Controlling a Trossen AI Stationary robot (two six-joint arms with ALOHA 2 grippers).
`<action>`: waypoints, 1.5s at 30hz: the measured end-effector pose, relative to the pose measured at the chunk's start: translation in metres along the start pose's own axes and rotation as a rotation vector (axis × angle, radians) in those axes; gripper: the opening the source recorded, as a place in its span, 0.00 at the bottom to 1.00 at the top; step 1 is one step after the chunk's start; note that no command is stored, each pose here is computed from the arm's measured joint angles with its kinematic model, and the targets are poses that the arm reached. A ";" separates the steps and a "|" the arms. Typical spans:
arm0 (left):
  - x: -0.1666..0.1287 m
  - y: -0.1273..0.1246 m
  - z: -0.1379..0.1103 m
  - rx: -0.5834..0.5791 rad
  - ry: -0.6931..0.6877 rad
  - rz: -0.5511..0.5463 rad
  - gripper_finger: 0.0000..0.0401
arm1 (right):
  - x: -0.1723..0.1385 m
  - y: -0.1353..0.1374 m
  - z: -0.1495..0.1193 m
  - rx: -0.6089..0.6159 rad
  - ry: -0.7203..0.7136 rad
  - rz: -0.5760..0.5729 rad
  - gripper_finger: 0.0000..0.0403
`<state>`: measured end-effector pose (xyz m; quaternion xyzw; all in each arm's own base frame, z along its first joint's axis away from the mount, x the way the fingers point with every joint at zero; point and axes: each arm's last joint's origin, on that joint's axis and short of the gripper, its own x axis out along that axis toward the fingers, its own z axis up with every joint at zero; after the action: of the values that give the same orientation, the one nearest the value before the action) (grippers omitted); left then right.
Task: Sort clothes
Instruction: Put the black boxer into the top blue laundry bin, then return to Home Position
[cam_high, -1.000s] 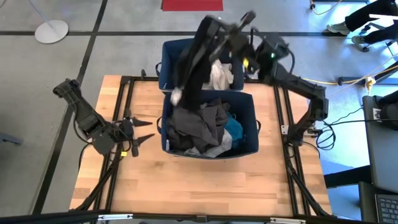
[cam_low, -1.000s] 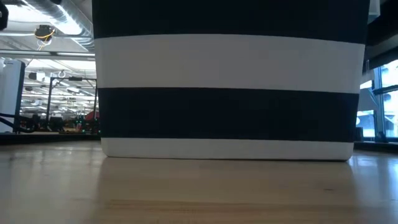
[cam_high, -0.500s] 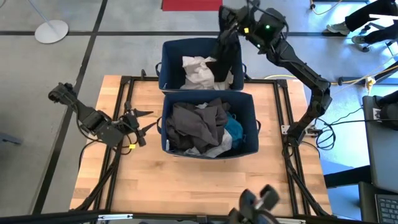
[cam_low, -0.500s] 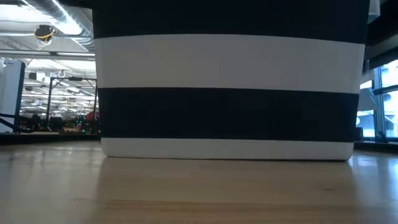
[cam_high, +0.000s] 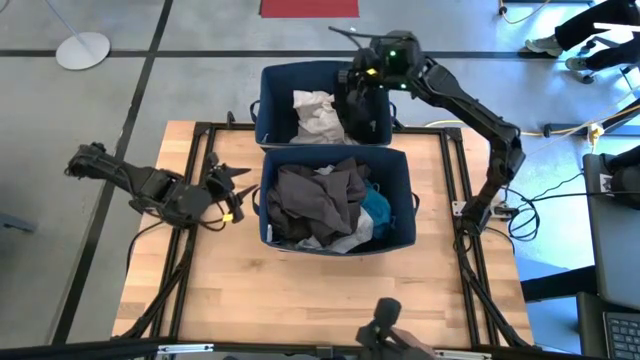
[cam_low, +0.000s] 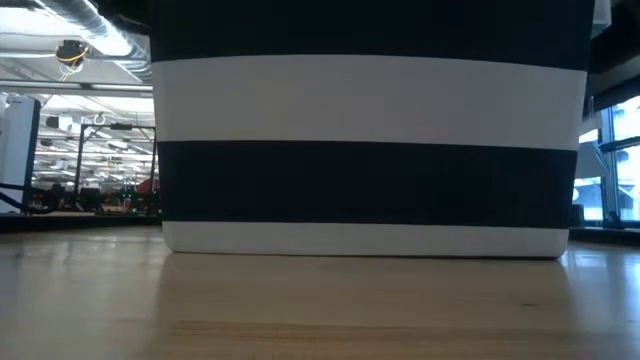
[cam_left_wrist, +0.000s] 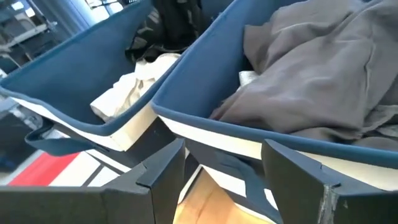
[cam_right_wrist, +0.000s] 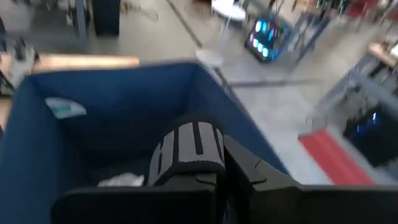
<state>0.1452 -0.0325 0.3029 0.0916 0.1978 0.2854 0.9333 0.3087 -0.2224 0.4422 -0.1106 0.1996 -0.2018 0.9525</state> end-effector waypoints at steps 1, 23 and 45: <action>0.002 0.001 0.000 -0.005 0.007 0.000 0.50 | 0.004 0.000 -0.003 0.005 0.025 0.000 0.03; 0.026 0.008 -0.021 -0.025 0.123 -0.012 0.50 | 0.032 0.011 -0.044 0.190 0.384 -0.104 0.44; -0.002 0.038 -0.031 -0.038 0.053 -0.097 0.46 | -0.113 0.071 -0.005 0.113 0.288 0.335 0.40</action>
<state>0.1115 -0.0010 0.2861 0.0567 0.2210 0.2460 0.9420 0.2362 -0.1108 0.4552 0.0078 0.3375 -0.0655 0.9390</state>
